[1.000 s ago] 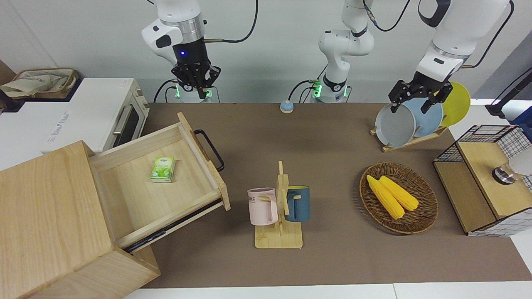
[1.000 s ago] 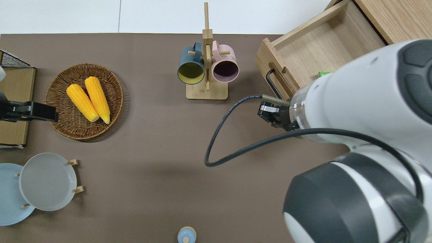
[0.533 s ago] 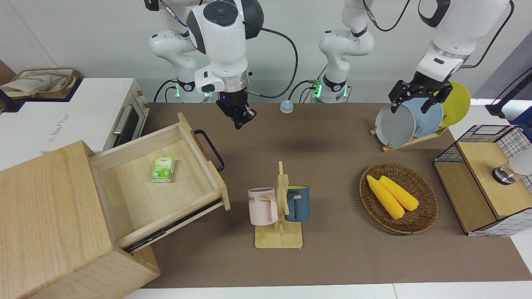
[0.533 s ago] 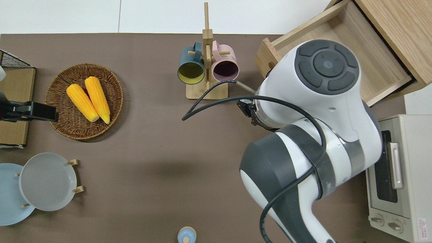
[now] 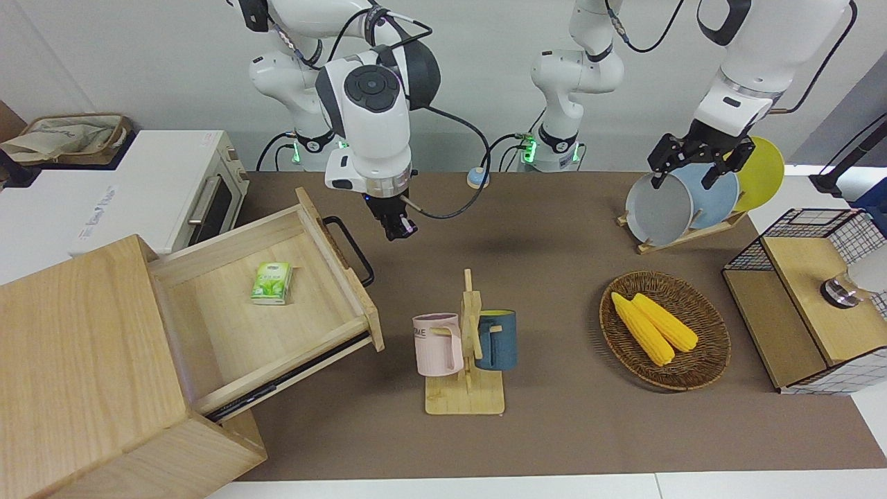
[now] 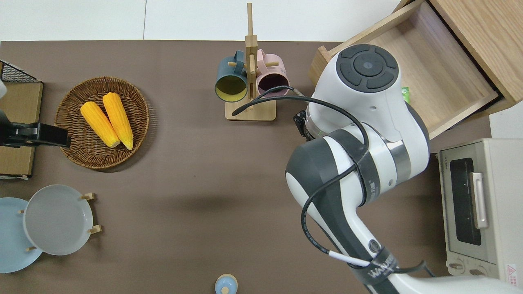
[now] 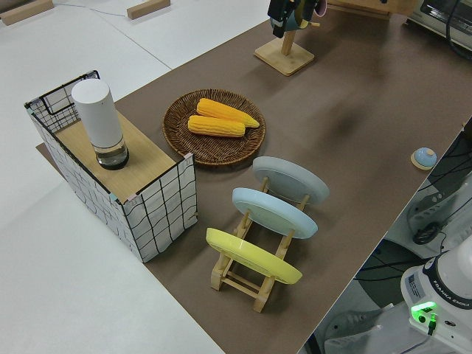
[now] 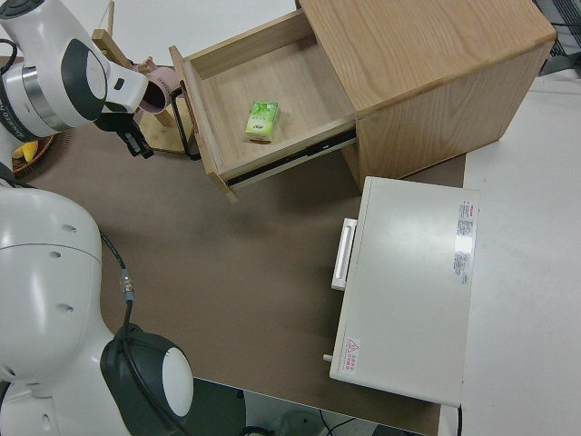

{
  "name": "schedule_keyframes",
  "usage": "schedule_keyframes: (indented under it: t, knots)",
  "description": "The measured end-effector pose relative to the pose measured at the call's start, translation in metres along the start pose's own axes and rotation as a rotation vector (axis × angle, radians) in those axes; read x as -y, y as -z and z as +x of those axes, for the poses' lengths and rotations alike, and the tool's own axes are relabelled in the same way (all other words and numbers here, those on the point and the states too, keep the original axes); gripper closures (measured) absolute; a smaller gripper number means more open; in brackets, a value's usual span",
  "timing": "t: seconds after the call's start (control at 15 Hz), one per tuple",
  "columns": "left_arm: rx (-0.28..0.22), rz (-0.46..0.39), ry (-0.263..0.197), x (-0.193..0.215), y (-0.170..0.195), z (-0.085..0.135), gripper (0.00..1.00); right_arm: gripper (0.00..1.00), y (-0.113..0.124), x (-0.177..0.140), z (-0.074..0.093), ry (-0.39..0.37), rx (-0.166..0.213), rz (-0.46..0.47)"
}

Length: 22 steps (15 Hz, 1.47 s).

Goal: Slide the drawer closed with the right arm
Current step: 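Push the drawer front away from the robot with the right gripper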

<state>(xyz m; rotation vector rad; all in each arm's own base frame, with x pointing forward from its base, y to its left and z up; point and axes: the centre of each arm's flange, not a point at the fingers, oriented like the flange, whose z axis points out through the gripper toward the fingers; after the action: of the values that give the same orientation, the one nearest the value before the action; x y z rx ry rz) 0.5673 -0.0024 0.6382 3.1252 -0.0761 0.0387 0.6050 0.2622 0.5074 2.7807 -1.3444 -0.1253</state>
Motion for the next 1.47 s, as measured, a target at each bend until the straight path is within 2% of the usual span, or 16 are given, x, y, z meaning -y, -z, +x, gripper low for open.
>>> schedule_keyframes:
  t: [0.2,0.67,0.87,1.13,1.47]
  knots:
    - [0.000,0.000,0.000,0.000,0.000,0.000,0.00,0.99,-0.013,0.004,0.007,-0.023,0.002,-0.013]
    - [0.000,0.000,0.000,0.000,0.000,0.000,0.00,0.99,-0.011,-0.001,0.043,-0.070,-0.006,0.025]
    - [0.000,0.000,0.000,0.000,0.000,0.000,0.00,0.99,-0.011,-0.002,0.052,-0.082,-0.009,0.037]
    - [0.000,0.000,0.000,0.000,0.000,0.000,0.00,0.99,-0.011,-0.004,0.059,-0.067,-0.009,0.040]
    - [0.000,0.000,0.000,0.000,0.000,0.000,0.01,0.99,-0.012,-0.013,0.086,-0.037,-0.008,0.043]
